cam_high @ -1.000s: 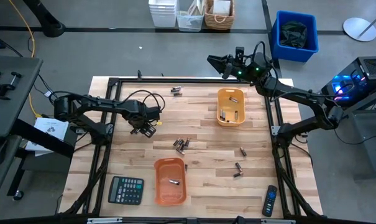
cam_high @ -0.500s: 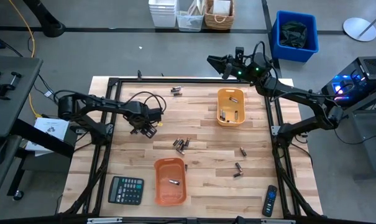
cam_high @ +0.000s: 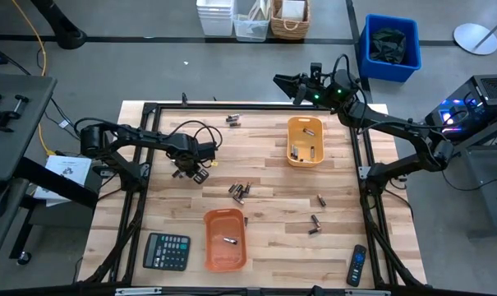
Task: Sort batteries
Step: Put the silver battery into the yellow bin
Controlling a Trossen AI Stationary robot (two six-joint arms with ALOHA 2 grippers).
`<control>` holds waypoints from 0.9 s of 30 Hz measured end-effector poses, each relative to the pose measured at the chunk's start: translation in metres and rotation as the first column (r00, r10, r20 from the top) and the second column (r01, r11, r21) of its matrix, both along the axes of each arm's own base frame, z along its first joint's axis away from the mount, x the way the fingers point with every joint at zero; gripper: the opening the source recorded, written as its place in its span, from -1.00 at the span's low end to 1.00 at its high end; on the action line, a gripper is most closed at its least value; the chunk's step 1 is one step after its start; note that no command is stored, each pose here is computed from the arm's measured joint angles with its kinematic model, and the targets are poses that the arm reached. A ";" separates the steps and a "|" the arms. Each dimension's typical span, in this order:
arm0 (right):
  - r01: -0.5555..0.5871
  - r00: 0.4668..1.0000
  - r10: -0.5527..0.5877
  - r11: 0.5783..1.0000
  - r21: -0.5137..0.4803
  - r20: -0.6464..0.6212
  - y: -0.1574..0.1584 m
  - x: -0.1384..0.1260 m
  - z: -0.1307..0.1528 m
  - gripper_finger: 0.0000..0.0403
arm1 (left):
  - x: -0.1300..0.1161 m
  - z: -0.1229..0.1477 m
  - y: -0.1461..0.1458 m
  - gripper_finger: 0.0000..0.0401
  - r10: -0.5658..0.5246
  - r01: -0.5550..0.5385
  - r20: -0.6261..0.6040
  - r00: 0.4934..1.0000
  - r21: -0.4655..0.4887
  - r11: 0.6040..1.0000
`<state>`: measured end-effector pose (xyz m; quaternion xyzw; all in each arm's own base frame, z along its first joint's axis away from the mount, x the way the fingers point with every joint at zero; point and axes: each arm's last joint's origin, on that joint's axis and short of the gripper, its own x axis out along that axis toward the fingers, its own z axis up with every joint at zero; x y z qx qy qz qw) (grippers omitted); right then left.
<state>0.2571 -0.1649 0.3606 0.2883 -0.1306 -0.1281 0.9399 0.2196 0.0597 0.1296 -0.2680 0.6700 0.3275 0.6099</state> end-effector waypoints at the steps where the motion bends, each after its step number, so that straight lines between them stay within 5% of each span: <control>1: 0.000 1.000 0.000 1.000 -0.001 -0.002 0.000 0.000 0.000 -0.06 | 0.000 0.001 0.000 -0.79 -0.001 0.001 0.008 1.000 -0.005 1.000; 7: 0.002 1.000 -0.002 1.000 -0.011 -0.005 0.000 0.000 0.000 -0.06 | 0.004 0.011 0.001 -0.85 -0.022 0.024 0.105 0.994 -0.016 1.000; 13: -0.002 1.000 0.002 1.000 -0.005 0.019 0.000 0.000 0.002 -0.06 | 0.013 0.062 0.001 -0.85 -0.105 0.091 0.359 0.927 0.058 0.994; 22: -0.009 1.000 0.009 1.000 -0.004 0.020 0.000 0.000 0.002 -0.06 | -0.003 0.143 -0.033 -0.85 -0.286 0.226 0.693 0.662 0.180 0.957; 27: -0.026 1.000 0.026 1.000 -0.006 0.016 0.001 0.000 0.002 -0.06 | -0.008 0.161 -0.077 -0.85 -0.456 0.497 0.785 0.419 0.222 0.839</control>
